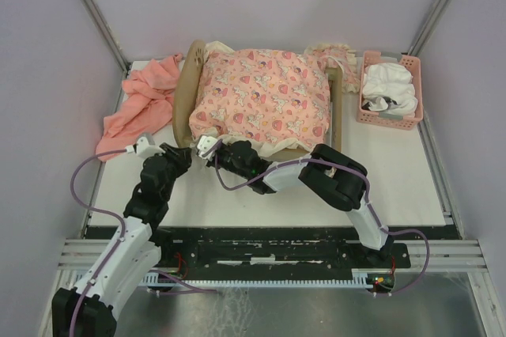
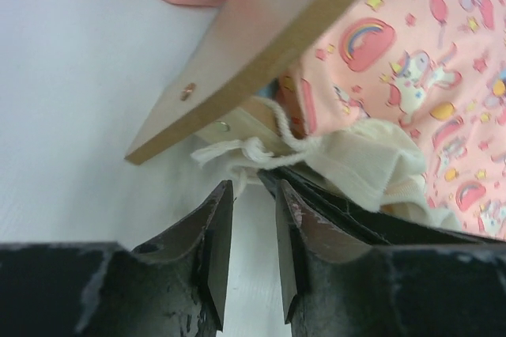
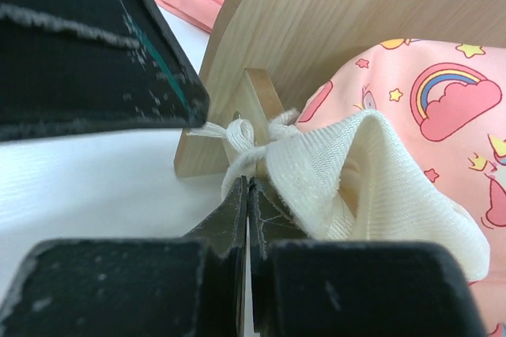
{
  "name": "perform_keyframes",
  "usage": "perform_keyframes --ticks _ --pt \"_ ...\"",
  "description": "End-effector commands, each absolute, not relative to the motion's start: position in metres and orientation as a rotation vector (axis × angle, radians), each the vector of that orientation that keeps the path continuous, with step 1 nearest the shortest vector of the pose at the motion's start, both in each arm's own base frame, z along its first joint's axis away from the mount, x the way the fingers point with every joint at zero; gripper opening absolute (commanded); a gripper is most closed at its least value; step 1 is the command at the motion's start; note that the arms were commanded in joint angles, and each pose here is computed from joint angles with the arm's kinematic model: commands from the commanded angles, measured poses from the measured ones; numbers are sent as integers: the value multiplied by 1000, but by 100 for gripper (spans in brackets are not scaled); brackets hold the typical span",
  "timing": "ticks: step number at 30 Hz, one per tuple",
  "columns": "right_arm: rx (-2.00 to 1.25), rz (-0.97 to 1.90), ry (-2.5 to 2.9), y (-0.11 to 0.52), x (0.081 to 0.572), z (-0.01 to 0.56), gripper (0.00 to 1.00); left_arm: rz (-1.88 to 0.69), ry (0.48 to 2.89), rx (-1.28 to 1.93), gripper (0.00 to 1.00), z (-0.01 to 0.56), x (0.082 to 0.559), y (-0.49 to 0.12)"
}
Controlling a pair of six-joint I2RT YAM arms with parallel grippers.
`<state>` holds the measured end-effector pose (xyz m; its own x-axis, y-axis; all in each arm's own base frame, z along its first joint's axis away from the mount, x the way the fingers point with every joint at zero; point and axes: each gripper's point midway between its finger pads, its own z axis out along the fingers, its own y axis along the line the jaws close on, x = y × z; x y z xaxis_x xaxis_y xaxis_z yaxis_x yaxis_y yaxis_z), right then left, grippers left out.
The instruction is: Set up the pet bed
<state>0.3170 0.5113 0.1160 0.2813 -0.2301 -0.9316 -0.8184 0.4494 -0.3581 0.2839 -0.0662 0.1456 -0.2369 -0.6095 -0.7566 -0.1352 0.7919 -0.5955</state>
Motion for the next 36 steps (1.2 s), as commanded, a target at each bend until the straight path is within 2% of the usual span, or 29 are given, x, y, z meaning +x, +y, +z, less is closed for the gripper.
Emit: perform_keyframes --ticks 1,5,15,30,36 --pt "-1076 495 1152 519 326 137 2 -430 1688 -899 37 156 282 -35" --pt "-1088 476 1125 518 328 139 2 -439 1677 -1035 44 156 285 -33" --pt "-1128 475 1067 518 324 141 2 -595 1674 -1063 54 166 308 -58" --pt "-1127 484 1049 520 322 143 2 -567 1675 -1131 53 147 318 -56" --pt "-1133 490 1041 521 320 143 2 -587 1654 -1148 49 146 325 -58"
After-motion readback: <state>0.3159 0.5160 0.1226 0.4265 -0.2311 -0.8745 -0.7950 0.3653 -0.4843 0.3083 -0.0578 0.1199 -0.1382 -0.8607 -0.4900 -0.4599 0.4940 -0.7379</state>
